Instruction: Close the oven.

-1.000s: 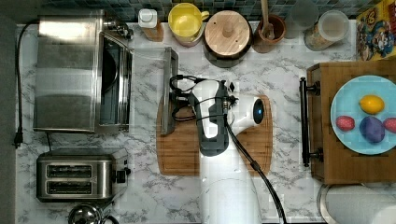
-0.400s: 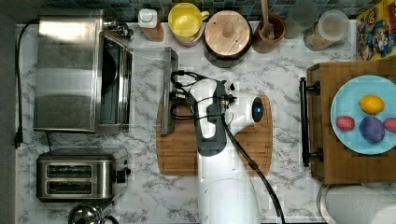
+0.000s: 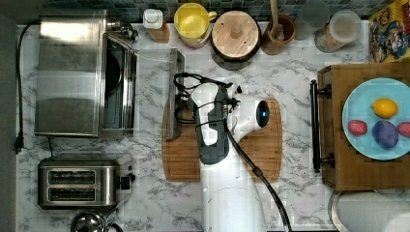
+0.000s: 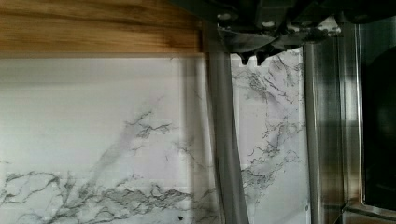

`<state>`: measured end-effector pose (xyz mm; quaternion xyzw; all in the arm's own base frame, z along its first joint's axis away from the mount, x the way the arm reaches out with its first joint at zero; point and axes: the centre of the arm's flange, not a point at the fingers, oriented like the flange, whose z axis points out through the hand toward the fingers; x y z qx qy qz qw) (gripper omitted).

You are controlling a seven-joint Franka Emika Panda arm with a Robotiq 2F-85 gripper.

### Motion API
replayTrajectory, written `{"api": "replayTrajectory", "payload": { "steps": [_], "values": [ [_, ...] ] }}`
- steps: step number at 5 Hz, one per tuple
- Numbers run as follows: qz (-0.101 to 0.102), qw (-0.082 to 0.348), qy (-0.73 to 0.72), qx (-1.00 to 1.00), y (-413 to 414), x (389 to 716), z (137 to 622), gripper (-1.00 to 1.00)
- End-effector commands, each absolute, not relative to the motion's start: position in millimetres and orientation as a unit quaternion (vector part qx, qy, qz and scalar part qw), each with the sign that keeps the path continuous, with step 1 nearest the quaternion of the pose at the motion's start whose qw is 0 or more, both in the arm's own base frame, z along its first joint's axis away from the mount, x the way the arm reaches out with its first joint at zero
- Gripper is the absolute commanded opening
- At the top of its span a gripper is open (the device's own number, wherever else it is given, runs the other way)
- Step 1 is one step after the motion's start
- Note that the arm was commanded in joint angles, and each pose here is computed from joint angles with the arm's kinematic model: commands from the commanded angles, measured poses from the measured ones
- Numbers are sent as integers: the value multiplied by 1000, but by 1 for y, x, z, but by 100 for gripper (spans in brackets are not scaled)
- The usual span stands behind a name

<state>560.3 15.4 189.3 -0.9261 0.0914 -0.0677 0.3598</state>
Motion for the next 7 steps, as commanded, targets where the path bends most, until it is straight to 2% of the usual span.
{"api": "replayTrajectory", "payload": {
  "steps": [1,2,3,4,5,6,7],
  "values": [
    [-131,392,-72,-908,229,596,405,-100],
    [-122,372,-71,-918,249,593,420,-100],
    [-131,374,-75,-915,259,586,437,-100],
    [-134,357,-83,-921,275,578,458,-100],
    [-140,316,-88,-934,296,573,481,-100],
    [-134,269,-75,-951,316,570,490,-100],
    [-147,235,-64,-959,330,567,502,-100]
  ]
}}
